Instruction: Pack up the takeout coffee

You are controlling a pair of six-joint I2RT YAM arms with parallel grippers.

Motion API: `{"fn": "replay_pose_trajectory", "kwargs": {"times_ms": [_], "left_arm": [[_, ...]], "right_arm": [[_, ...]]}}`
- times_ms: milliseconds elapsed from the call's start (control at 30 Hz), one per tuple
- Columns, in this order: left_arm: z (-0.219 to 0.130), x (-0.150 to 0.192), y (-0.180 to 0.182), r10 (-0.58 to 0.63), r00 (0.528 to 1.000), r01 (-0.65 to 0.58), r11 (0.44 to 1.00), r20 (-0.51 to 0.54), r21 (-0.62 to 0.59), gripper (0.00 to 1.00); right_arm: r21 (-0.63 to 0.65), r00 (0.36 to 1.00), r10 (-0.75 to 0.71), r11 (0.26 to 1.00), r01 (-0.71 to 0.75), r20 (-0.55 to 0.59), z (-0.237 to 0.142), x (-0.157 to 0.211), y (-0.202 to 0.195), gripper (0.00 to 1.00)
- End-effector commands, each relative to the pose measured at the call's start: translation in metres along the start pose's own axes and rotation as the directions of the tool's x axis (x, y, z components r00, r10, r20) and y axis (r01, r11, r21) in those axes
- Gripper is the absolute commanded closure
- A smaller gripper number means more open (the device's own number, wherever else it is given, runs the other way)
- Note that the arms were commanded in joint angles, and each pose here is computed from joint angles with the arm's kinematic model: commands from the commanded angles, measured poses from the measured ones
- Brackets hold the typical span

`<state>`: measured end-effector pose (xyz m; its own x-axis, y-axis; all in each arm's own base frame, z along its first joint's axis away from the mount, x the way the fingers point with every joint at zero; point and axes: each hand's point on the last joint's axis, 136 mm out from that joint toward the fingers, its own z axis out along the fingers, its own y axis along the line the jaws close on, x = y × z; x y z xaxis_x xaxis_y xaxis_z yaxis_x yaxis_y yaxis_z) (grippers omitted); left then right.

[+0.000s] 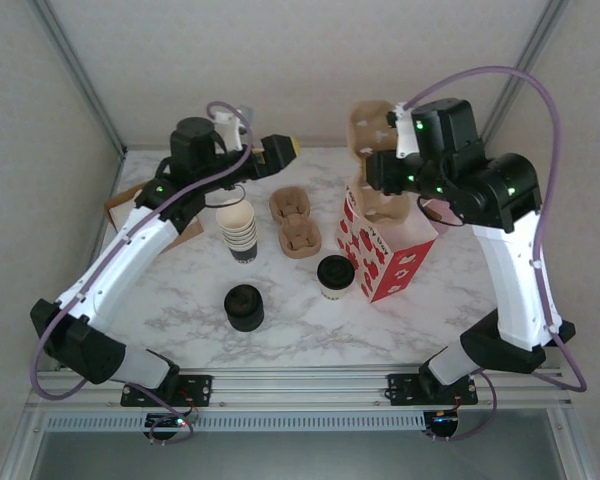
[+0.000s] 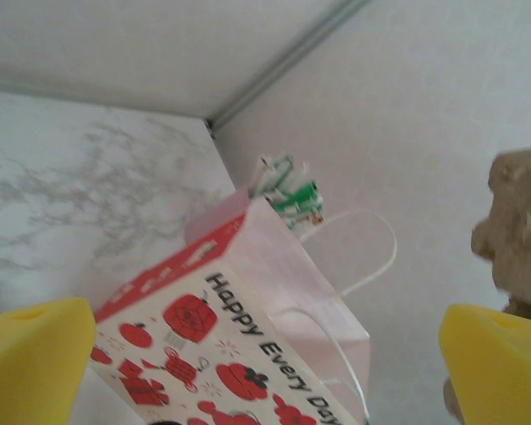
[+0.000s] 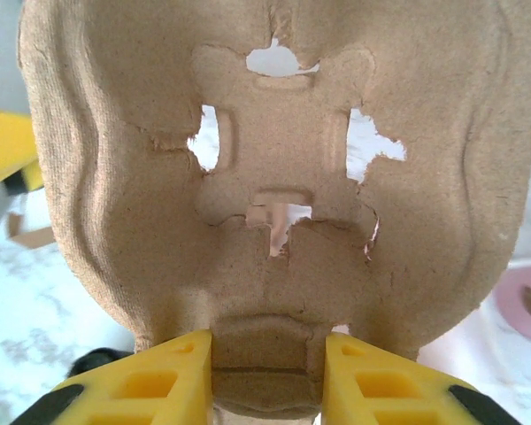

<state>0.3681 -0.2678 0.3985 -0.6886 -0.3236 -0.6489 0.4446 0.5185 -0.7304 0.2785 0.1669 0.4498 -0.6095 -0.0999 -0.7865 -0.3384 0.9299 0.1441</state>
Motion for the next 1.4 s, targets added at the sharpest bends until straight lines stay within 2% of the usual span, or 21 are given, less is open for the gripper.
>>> {"fn": "replay_pose_trajectory", "kwargs": {"times_ms": [0, 133, 300, 433, 667, 900, 1133, 1367], "left_arm": [[0.011, 0.016, -0.035, 0.032, 0.997, -0.023, 0.992, -0.071, 0.123, 0.02], [0.029, 0.046, -0.045, 0.017, 0.985, 0.013, 0.984, -0.17, 0.179, 0.09], [0.043, 0.078, -0.062, 0.017, 0.966, 0.05, 0.967, -0.258, 0.251, 0.22], [0.051, 0.092, -0.065, 0.013, 0.956, 0.07, 0.961, -0.293, 0.269, 0.33], [0.064, 0.109, -0.057, -0.009, 0.94, 0.108, 0.956, -0.342, 0.273, 0.44], [0.074, 0.123, -0.043, -0.025, 0.926, 0.126, 0.961, -0.376, 0.247, 0.59], [0.073, 0.134, -0.024, -0.028, 0.921, 0.107, 0.977, -0.389, 0.183, 0.82], [0.07, 0.14, -0.004, -0.052, 0.917, 0.11, 0.986, -0.395, 0.128, 0.94]], "right_arm": [[0.143, 0.999, -0.005, 0.99, 0.011, -0.038, -0.006, 0.014, -0.036, 0.7], [0.225, 0.995, 0.007, 0.974, 0.015, -0.096, 0.001, 0.026, -0.058, 0.7], [0.231, 0.984, 0.008, 0.972, 0.034, -0.177, 0.022, 0.037, -0.065, 0.7], [0.229, 0.974, 0.004, 0.972, 0.049, -0.227, 0.038, 0.043, -0.067, 0.7], [0.246, 0.951, -0.006, 0.966, 0.086, -0.309, 0.059, 0.053, -0.075, 0.7], [0.247, 0.925, -0.012, 0.962, 0.114, -0.38, 0.076, 0.066, -0.078, 0.7], [0.242, 0.908, -0.014, 0.962, 0.126, -0.42, 0.083, 0.075, -0.078, 0.7], [0.215, 0.891, -0.022, 0.967, 0.134, -0.454, 0.089, 0.085, -0.076, 0.7]]}}
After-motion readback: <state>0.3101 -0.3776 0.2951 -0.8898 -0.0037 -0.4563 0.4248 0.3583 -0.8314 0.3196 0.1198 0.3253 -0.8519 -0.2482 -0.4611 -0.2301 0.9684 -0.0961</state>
